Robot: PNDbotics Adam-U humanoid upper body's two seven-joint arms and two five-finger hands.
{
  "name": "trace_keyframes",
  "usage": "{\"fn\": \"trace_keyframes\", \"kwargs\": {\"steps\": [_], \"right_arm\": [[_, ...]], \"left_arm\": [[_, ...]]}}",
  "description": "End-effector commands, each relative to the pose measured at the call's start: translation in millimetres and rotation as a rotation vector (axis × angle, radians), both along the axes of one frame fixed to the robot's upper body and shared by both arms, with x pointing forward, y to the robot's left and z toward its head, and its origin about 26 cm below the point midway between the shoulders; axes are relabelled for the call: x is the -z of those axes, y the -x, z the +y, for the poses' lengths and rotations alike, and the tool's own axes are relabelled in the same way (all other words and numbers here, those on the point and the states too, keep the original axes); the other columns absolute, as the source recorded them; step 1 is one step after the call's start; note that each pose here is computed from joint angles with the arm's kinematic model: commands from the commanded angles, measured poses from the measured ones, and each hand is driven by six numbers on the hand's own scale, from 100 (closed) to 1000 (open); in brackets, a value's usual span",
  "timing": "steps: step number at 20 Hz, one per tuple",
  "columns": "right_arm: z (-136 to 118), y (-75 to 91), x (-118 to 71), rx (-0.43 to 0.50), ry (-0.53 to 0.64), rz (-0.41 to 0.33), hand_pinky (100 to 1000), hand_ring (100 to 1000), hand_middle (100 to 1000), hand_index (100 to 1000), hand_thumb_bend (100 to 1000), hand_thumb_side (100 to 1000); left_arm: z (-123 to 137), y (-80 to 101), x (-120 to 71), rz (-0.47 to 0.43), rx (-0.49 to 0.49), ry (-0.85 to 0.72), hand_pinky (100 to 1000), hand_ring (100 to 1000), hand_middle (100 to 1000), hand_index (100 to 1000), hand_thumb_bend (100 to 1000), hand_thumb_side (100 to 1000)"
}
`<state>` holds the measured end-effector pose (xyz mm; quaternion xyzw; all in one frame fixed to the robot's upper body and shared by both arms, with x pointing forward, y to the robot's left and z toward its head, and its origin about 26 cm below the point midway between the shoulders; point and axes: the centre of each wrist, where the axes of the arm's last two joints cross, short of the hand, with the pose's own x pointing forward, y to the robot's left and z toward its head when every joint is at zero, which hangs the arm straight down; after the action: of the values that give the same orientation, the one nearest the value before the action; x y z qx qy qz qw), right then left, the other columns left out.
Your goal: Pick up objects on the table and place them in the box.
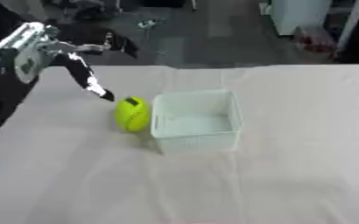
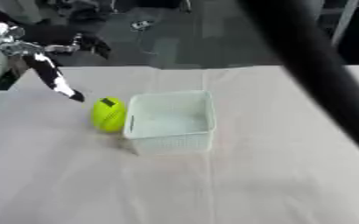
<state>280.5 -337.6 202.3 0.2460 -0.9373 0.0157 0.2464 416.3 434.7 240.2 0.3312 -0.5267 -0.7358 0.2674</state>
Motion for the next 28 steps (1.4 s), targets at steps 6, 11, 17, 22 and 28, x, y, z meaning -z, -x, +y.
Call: {"fn": "trace_keyframes", "kwargs": {"steps": [6, 11, 17, 22, 28], "right_arm": [[-2.2, -2.5, -30.7, -0.040, 0.015, -0.052, 219, 451, 512, 683, 100, 973], [-1.8, -3.6, -36.4, -0.060, 0.007, -0.059, 220, 452, 511, 680, 100, 973], [-3.3, -3.5, -39.5, -0.060, -0.009, -0.059, 222, 452, 511, 681, 100, 973], [-3.8, -3.2, -39.1, -0.061, -0.006, -0.058, 221, 452, 511, 680, 100, 971], [-3.9, -2.8, -36.3, -0.062, 0.003, -0.058, 219, 451, 512, 679, 100, 971]], "left_arm": [[1.9, -4.0, 5.3, 0.177, 0.072, -0.246, 961, 875, 892, 916, 601, 683], [-3.2, -8.3, 16.7, 0.214, 0.069, -0.282, 982, 894, 903, 927, 622, 698], [-7.1, -13.1, 35.8, 0.287, 0.044, -0.378, 1000, 910, 910, 936, 638, 718], [-0.9, -12.2, 46.9, 0.327, 0.003, -0.462, 1000, 939, 928, 956, 683, 707], [11.7, -7.7, 61.4, 0.346, -0.036, -0.494, 1000, 946, 945, 970, 673, 722]]}}
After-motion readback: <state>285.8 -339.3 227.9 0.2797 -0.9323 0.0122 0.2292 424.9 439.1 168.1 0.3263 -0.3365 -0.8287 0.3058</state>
